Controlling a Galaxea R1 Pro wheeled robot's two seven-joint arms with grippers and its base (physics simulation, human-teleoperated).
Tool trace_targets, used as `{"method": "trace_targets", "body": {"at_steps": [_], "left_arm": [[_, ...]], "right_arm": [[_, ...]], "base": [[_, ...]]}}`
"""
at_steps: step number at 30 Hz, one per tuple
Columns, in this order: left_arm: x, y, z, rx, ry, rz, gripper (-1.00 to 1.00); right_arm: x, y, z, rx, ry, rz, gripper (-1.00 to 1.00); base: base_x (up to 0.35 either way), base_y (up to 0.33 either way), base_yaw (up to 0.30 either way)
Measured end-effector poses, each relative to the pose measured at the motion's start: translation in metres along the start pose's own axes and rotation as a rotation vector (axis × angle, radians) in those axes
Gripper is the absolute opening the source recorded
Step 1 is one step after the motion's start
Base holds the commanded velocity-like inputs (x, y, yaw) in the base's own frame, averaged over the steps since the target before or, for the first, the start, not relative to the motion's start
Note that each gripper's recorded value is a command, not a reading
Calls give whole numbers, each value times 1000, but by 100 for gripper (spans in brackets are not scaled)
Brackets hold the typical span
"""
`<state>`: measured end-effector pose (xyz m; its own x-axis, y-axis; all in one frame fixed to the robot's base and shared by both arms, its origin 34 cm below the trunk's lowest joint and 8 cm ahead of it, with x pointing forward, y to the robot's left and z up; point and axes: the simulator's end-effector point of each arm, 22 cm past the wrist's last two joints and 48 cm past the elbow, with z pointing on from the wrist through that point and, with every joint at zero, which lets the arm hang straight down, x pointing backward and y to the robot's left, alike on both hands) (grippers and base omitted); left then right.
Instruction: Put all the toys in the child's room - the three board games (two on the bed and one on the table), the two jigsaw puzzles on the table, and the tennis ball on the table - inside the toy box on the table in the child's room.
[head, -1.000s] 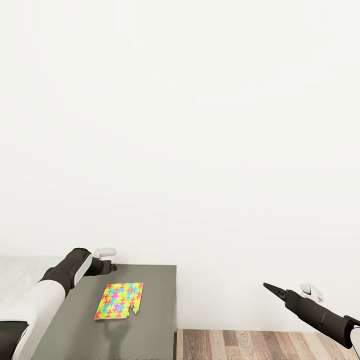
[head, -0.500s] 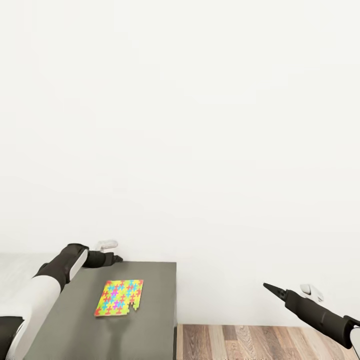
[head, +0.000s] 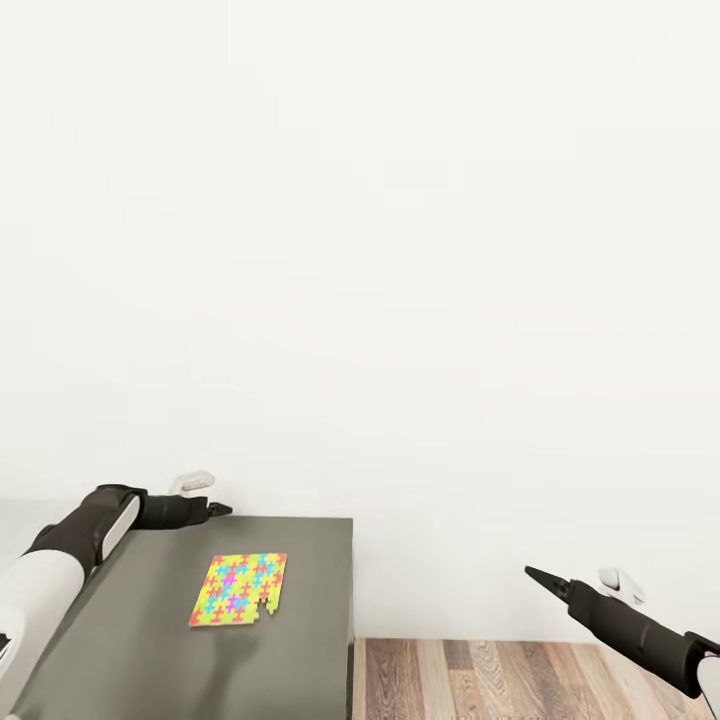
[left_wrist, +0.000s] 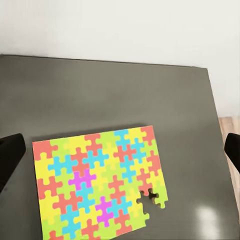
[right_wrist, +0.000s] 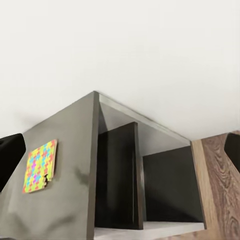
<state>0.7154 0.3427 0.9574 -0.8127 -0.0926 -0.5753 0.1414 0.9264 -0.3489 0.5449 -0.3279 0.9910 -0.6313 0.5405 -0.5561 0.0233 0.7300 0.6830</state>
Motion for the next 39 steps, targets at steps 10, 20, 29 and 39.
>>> {"method": "trace_targets", "body": {"at_steps": [10, 20, 29, 39], "left_arm": [[0, 4, 7, 0, -19, 15, 100], [11, 7, 17, -10, 10, 9, 100], [18, 8, 24, -10, 27, 8, 100], [24, 11, 31, -11, 38, 9, 100]], "right_arm": [[5, -4, 4, 7, 13, 7, 100], [9, -9, 7, 15, 26, 14, 100], [13, -13, 10, 23, 37, 20, 100], [17, -18, 13, 30, 49, 27, 100]], "base": [[0, 0, 0], [0, 0, 0], [0, 0, 0], [0, 0, 0]]}}
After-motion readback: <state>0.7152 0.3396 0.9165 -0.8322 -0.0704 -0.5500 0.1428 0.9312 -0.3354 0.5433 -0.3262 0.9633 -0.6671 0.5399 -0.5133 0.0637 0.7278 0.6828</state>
